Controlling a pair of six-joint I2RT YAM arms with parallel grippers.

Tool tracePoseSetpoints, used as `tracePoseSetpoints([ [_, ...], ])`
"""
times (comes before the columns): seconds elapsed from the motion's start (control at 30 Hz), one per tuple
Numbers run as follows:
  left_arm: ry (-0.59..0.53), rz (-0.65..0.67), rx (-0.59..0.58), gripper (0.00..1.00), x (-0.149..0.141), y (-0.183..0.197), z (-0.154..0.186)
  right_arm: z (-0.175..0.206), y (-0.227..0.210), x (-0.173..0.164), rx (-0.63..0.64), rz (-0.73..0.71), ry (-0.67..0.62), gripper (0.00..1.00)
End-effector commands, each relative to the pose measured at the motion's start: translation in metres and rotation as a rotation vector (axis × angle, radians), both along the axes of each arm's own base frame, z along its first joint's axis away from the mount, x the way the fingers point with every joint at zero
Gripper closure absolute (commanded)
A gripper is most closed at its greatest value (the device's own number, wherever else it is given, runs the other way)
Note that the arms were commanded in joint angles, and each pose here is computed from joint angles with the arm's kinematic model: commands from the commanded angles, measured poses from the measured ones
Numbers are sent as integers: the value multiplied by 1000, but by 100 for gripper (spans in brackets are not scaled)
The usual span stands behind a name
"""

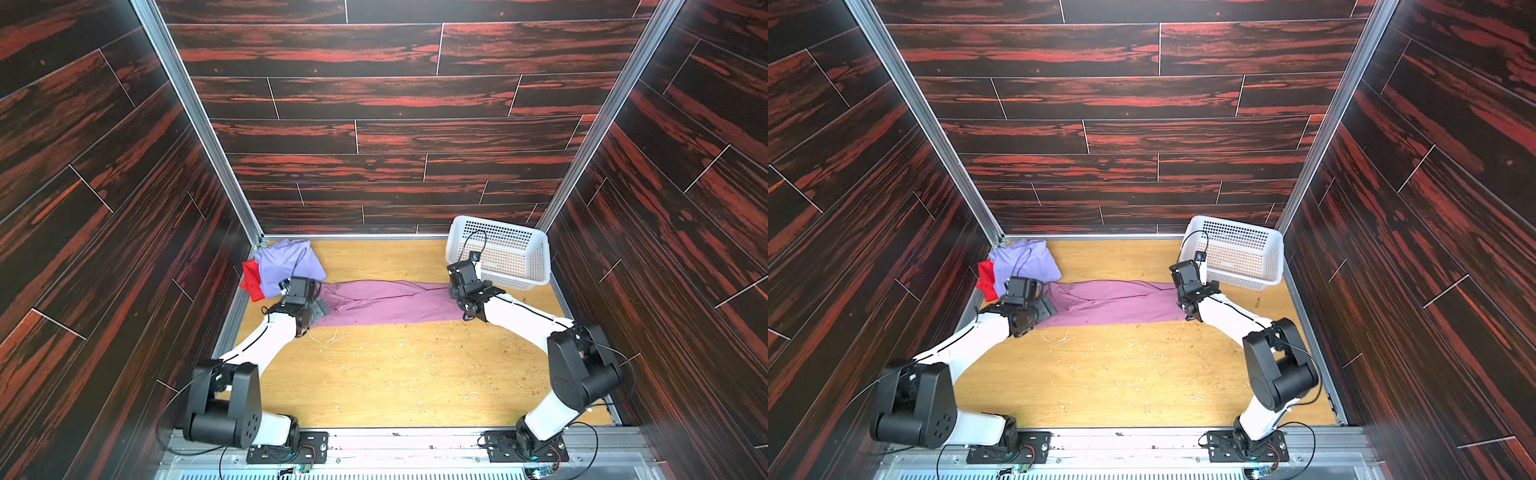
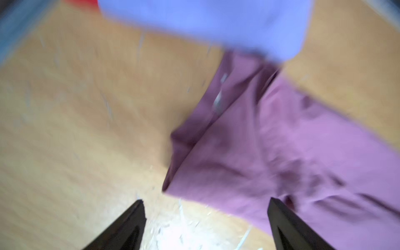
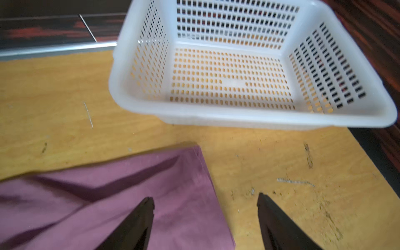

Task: Fold and stack t-shirts
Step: Move the T-shirt to the center of the board.

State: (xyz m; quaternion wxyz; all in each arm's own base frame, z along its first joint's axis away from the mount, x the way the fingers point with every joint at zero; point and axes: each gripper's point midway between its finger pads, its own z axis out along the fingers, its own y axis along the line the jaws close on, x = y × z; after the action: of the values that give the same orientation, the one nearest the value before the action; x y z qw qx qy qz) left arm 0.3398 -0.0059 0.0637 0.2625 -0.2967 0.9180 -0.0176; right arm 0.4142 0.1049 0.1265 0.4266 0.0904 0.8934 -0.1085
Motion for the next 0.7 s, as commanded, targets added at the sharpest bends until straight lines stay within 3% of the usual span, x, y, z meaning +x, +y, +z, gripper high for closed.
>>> tracePoseSetpoints([
  [0.0, 16, 34, -55, 9, 3, -5, -14, -24, -11, -31, 6, -12, 104, 22],
  [0.3, 65, 25, -41, 21, 22, -6, -44, -38, -25, -61, 13, -31, 143, 23],
  [0.4, 76, 10, -58, 31, 26, -10, -50, -44, -28, -64, 0, -35, 155, 23],
  [0.5, 74, 6, -76, 51, 27, -12, -54, -52, -27, -62, -12, -28, 161, 23],
  [0.67, 76, 1, -87, 59, 22, -11, -53, -74, -21, -52, -14, -19, 188, 24],
])
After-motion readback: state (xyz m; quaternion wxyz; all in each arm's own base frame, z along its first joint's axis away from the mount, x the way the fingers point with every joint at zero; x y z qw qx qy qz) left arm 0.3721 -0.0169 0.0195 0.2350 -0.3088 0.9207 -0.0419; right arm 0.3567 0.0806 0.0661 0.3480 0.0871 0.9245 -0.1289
